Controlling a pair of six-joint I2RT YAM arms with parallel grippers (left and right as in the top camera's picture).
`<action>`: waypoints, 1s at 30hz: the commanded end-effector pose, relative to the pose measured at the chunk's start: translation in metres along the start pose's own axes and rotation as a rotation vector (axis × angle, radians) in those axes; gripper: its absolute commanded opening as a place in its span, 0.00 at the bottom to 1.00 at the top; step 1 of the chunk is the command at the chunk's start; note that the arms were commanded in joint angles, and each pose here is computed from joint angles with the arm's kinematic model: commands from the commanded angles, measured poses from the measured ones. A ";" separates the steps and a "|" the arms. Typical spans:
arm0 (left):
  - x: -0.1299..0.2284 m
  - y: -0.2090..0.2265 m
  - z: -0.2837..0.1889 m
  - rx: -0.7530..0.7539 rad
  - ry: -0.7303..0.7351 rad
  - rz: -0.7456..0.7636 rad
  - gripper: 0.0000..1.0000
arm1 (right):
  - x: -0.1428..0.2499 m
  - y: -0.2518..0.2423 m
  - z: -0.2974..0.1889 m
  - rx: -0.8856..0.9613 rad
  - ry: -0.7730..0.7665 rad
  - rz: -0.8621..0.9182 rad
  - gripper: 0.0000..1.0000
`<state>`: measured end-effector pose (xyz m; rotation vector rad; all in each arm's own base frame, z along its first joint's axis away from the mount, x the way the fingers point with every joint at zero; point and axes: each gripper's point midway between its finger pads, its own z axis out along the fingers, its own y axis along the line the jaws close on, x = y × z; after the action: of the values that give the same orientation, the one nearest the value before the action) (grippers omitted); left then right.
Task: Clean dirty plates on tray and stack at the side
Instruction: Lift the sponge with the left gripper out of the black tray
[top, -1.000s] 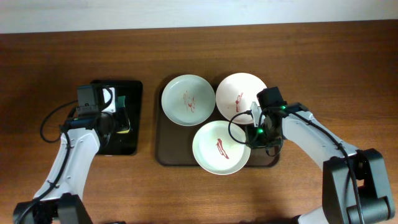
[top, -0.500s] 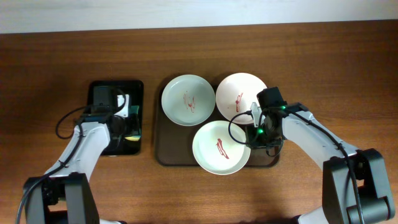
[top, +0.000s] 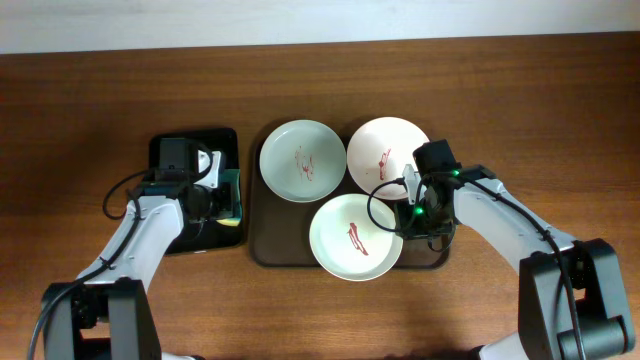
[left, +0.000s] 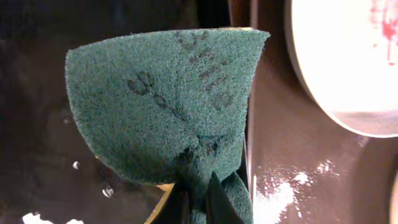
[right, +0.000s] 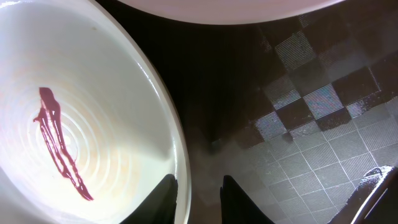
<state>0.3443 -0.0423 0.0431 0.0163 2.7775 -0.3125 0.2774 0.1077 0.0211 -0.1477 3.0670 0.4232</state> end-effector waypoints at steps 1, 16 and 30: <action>0.013 -0.012 0.004 0.061 0.049 0.018 0.00 | 0.000 0.001 0.002 0.009 0.009 -0.004 0.25; 0.060 -0.009 -0.003 0.046 0.240 -0.029 0.00 | 0.000 0.001 0.002 0.009 0.011 -0.004 0.26; 0.040 0.010 -0.010 -0.083 0.192 -0.053 0.00 | 0.000 0.001 0.002 0.010 0.011 -0.004 0.26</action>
<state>0.2887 -0.0412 0.0295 -0.0198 3.0133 -0.3203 0.2758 0.1073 0.0209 -0.1472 3.0742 0.4222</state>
